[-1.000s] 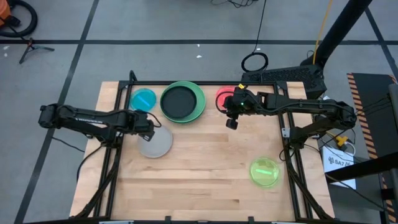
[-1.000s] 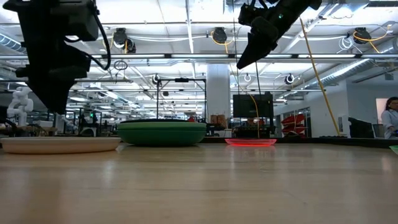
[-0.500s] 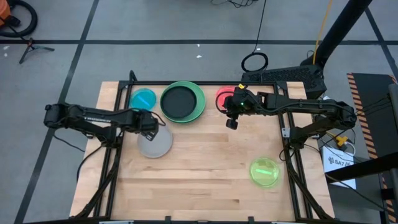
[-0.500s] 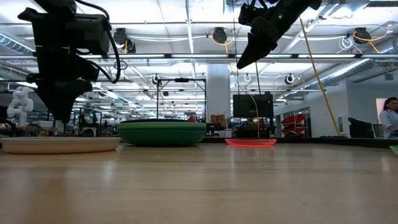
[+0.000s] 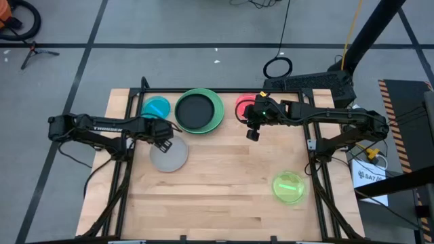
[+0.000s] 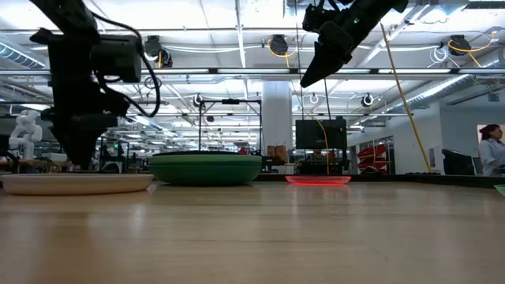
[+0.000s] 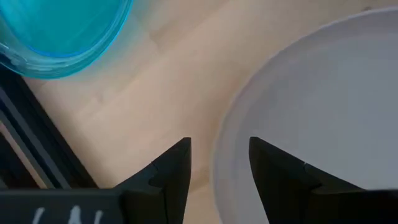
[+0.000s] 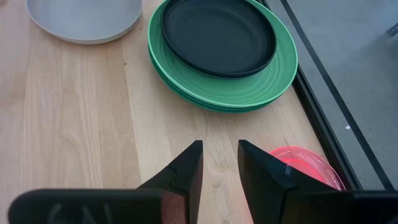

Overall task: Stack plastic plates
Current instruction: Stack the gray plate on the black plate

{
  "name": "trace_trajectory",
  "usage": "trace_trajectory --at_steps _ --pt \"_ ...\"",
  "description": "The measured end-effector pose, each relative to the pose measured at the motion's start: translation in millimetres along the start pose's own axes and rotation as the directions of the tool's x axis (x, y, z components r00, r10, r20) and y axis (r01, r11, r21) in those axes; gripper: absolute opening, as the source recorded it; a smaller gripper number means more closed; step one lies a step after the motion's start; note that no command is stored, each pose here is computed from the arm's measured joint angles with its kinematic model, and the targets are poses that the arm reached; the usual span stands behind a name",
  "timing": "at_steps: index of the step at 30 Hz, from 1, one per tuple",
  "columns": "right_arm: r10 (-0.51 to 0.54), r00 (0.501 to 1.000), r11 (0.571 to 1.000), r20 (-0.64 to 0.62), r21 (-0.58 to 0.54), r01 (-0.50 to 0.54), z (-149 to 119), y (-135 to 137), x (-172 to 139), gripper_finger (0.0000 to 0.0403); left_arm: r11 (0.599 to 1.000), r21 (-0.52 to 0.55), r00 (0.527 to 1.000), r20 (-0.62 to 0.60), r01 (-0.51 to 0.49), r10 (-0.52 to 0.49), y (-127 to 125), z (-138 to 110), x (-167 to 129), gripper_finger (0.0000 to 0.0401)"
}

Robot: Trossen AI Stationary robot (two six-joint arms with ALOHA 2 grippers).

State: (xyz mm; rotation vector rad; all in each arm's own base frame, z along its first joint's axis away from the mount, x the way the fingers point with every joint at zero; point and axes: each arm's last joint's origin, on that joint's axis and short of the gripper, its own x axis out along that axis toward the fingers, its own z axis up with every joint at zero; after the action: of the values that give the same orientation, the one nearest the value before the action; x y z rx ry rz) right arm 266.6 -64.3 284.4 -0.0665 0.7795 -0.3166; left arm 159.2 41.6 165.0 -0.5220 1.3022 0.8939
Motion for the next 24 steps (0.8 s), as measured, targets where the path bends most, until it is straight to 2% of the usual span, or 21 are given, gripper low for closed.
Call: trace_trajectory --at_steps 5,17,24 --pt "0.000 1.000 1.000 0.000 0.000 0.000 0.0 0.0 0.0 0.0093 0.999 -0.022 0.999 -0.023 -0.023 0.023 7.7 -3.4 11.6 0.0168" --pt "0.000 1.000 1.000 0.000 0.000 0.000 0.0 0.0 0.0 0.0093 0.999 -0.018 0.999 0.001 0.037 -0.037 5.8 0.6 14.8 0.0168" --pt "0.000 1.000 1.000 0.000 0.000 0.000 0.0 0.0 0.0 0.0093 0.998 -0.051 0.999 -0.028 0.035 -0.036 9.0 -8.9 26.8 0.0168"
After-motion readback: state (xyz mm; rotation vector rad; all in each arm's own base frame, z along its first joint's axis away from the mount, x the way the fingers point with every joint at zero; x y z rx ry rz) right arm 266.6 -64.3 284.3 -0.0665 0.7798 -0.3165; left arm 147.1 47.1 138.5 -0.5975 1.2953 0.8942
